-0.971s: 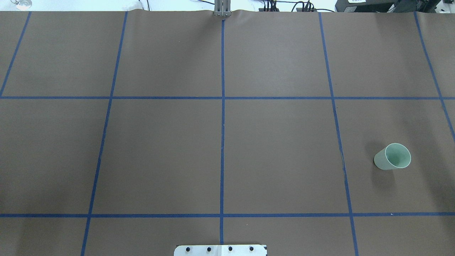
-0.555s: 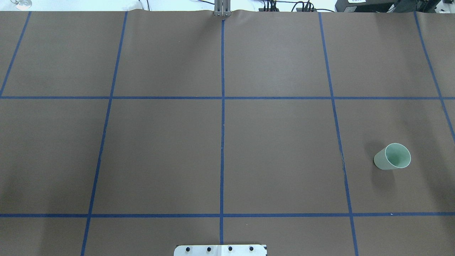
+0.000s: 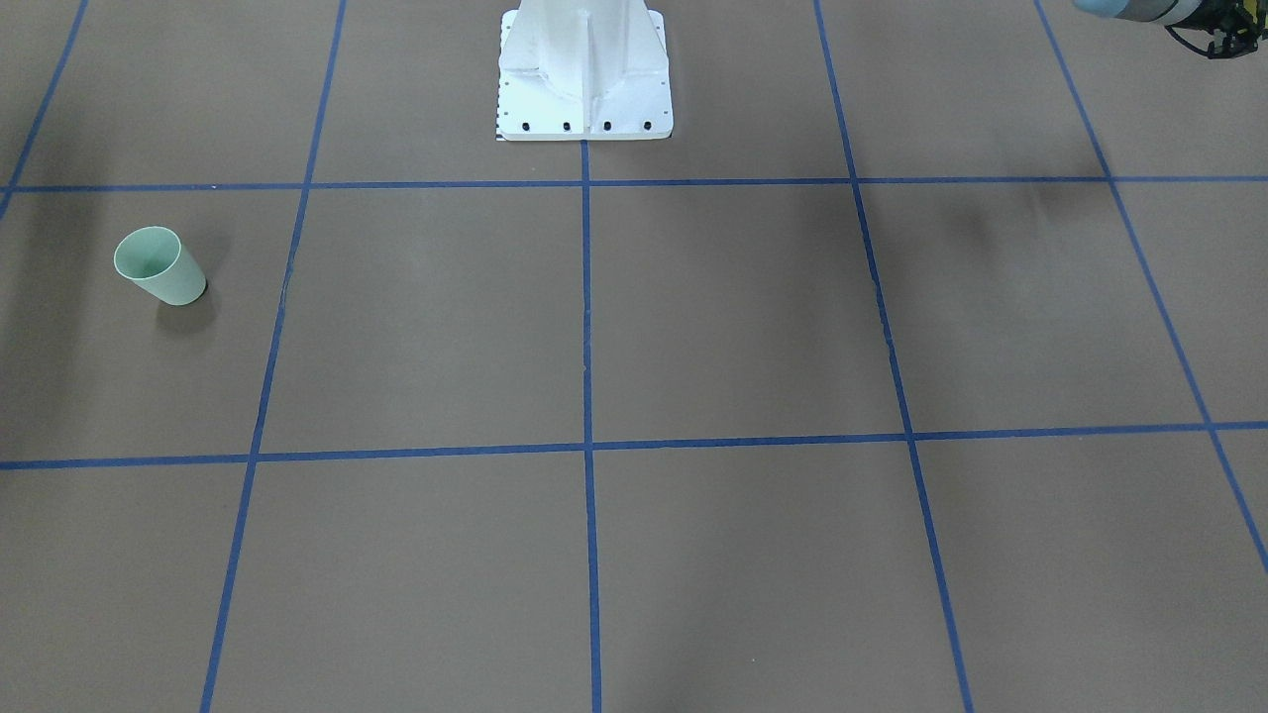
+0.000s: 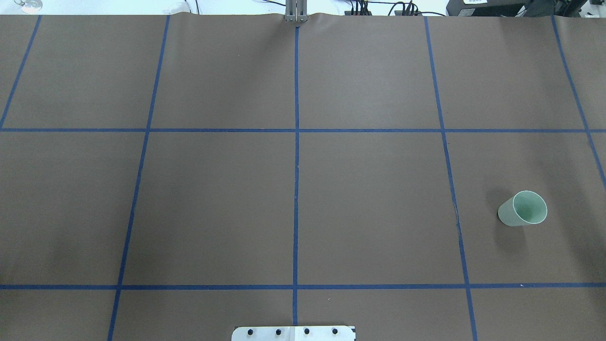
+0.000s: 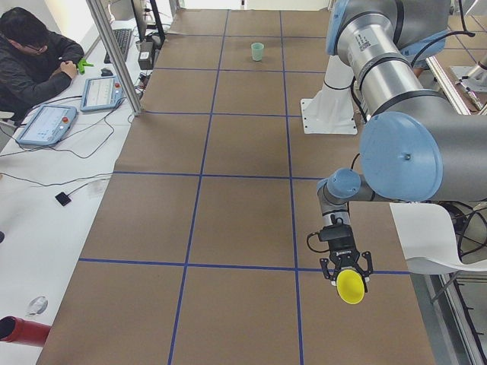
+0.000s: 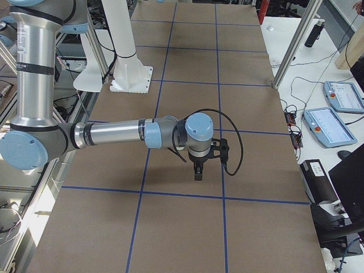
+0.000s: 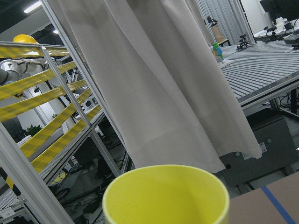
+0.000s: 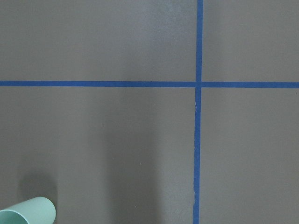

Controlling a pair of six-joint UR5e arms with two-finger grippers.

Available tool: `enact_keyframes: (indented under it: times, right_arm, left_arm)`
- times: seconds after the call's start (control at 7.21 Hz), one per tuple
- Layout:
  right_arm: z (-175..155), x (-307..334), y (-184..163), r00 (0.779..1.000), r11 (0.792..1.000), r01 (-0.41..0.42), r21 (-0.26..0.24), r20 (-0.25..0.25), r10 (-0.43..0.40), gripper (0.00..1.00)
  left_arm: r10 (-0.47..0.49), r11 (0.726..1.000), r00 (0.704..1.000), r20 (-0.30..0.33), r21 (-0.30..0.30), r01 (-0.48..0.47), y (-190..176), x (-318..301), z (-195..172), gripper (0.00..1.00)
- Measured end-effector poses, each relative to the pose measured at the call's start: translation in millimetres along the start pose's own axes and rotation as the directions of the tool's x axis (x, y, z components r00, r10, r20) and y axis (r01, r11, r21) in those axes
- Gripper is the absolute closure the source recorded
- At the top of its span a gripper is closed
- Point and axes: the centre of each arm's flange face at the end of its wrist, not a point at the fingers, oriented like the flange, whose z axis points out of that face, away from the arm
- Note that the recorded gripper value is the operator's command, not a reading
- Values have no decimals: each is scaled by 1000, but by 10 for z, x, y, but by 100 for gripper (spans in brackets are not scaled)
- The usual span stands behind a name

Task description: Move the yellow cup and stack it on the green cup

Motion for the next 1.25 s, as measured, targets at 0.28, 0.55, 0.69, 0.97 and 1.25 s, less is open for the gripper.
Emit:
enact_keyframes:
  times: [0.28, 0.55, 0.69, 0.97, 1.25]
  right_arm:
    - [11, 13, -4, 1000, 1000, -2, -2, -1, 2, 0]
    - [30, 34, -6, 1000, 1000, -5, -6, 0, 5, 0]
    - [42, 48, -11, 1000, 1000, -8, -8, 0, 8, 0]
    - [52, 58, -17, 1000, 1000, -10, -10, 0, 10, 0]
    - [45, 48, -21, 1000, 1000, -8, -8, 1, 8, 0]
  left_arm:
    - [-7, 999, 1000, -15, -43, 7, 234, 79, -447, 70]
    - [-27, 996, 999, -19, -85, 26, 503, 233, -993, 70]
    - [-34, 994, 999, -16, -102, 32, 598, 333, -1288, 70]
    - [-54, 988, 998, -38, -147, 48, 641, 635, -1947, 70]
    - [-73, 980, 993, -93, -190, 55, 536, 1021, -2519, 70]
